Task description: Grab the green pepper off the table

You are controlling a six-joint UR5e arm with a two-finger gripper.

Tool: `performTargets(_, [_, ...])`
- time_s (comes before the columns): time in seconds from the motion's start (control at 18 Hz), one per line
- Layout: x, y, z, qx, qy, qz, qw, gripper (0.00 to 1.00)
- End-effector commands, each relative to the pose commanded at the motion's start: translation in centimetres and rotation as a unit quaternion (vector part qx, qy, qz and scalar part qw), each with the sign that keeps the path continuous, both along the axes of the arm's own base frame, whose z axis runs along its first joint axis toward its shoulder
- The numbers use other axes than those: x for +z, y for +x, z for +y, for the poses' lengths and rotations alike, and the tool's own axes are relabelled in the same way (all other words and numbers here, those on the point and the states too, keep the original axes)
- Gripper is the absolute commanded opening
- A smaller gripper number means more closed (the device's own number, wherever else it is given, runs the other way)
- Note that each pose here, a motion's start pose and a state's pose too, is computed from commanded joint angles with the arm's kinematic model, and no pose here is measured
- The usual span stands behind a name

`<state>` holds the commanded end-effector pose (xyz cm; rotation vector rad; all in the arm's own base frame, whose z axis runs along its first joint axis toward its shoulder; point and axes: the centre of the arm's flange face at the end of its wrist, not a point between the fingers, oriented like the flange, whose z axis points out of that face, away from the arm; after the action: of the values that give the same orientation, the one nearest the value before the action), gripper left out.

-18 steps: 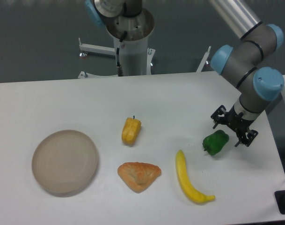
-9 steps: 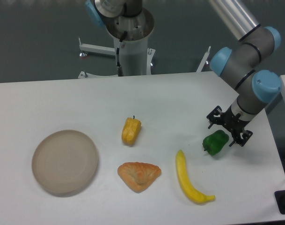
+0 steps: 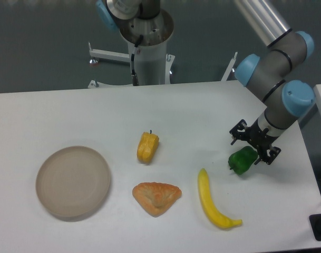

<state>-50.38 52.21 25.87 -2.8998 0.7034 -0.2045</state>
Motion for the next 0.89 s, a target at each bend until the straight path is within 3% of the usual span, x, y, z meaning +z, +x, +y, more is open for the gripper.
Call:
performTargets(0.17, [0.4, -0.1, 0.1, 0.0, 0.002, 0.004, 1.0, 0.39])
performTargets(0.22, [0.6, -0.2, 0.1, 0.0, 0.002, 0.005, 1.0, 0.37])
performTargets(0.67, [2.1, 0.3, 0.4, 0.0, 0.004, 0.017, 0.9999, 0.33])
performTargets(0.89, [4.7, 2.6, 1.9, -0.004, 0.004, 0.034, 0.9994, 0.32])
